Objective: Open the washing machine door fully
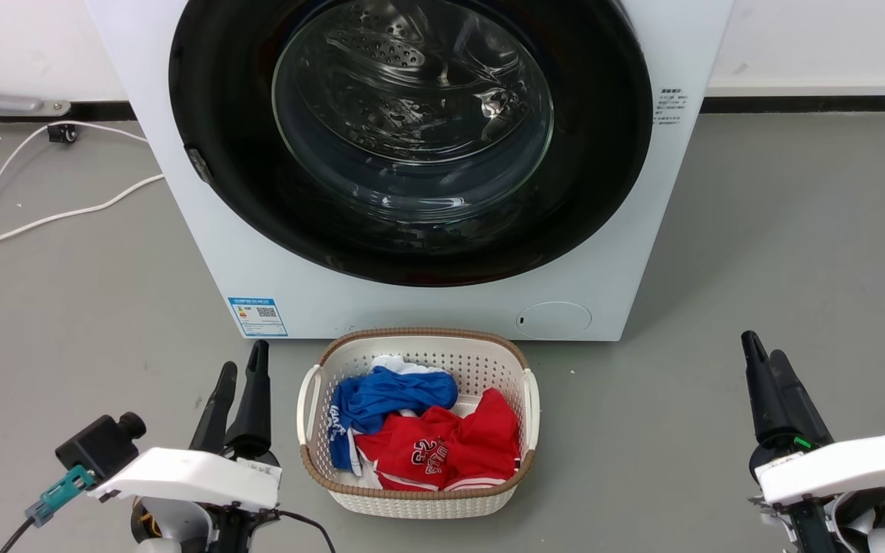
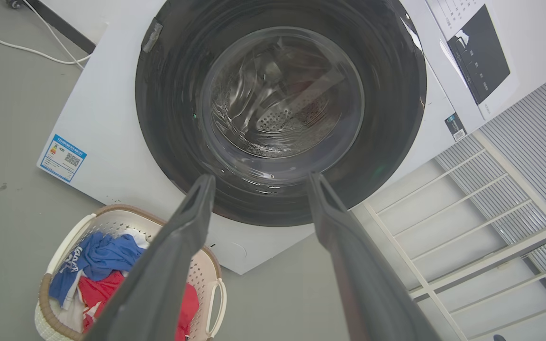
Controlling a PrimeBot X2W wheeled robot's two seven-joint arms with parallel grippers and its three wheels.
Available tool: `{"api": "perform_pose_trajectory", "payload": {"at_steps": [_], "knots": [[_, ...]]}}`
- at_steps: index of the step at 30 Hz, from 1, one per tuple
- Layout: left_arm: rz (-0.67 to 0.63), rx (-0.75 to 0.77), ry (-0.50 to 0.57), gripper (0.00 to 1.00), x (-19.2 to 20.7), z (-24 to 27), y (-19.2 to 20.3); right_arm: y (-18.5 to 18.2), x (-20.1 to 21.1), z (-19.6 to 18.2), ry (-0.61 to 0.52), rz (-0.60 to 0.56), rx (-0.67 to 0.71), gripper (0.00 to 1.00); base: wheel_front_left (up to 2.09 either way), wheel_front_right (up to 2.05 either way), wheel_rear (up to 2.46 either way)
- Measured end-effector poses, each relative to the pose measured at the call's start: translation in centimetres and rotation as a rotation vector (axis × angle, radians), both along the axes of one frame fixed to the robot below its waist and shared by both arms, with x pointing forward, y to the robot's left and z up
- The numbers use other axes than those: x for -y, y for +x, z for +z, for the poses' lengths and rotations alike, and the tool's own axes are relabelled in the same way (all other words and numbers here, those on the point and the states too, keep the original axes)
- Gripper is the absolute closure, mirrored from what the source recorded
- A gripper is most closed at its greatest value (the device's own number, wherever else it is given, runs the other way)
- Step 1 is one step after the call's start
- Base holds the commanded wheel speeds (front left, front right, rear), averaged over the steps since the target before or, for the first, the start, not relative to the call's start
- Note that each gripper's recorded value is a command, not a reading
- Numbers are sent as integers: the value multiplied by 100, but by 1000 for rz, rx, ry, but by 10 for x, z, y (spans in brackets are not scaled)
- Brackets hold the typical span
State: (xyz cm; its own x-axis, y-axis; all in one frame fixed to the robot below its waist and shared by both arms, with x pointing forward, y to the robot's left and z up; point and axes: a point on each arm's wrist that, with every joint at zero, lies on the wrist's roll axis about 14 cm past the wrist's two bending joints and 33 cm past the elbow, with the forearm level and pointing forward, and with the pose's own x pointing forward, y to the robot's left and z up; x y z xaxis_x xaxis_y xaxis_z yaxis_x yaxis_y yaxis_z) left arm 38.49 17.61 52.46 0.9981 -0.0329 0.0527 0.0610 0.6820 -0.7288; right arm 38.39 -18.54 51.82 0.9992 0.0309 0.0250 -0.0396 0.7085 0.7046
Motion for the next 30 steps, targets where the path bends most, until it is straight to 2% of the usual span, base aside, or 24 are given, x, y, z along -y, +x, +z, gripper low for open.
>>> {"api": "perform_pose_trajectory", "payload": {"at_steps": [19, 30], "knots": [[-37, 40, 358, 0, 13, 4, 0, -5, -5, 4, -319, 17, 18, 0, 0, 0, 0], [-45, 62, 508, 0, 17, 5, 0, -6, -7, 7, -461, 22, 29, 0, 0, 0, 0]]}}
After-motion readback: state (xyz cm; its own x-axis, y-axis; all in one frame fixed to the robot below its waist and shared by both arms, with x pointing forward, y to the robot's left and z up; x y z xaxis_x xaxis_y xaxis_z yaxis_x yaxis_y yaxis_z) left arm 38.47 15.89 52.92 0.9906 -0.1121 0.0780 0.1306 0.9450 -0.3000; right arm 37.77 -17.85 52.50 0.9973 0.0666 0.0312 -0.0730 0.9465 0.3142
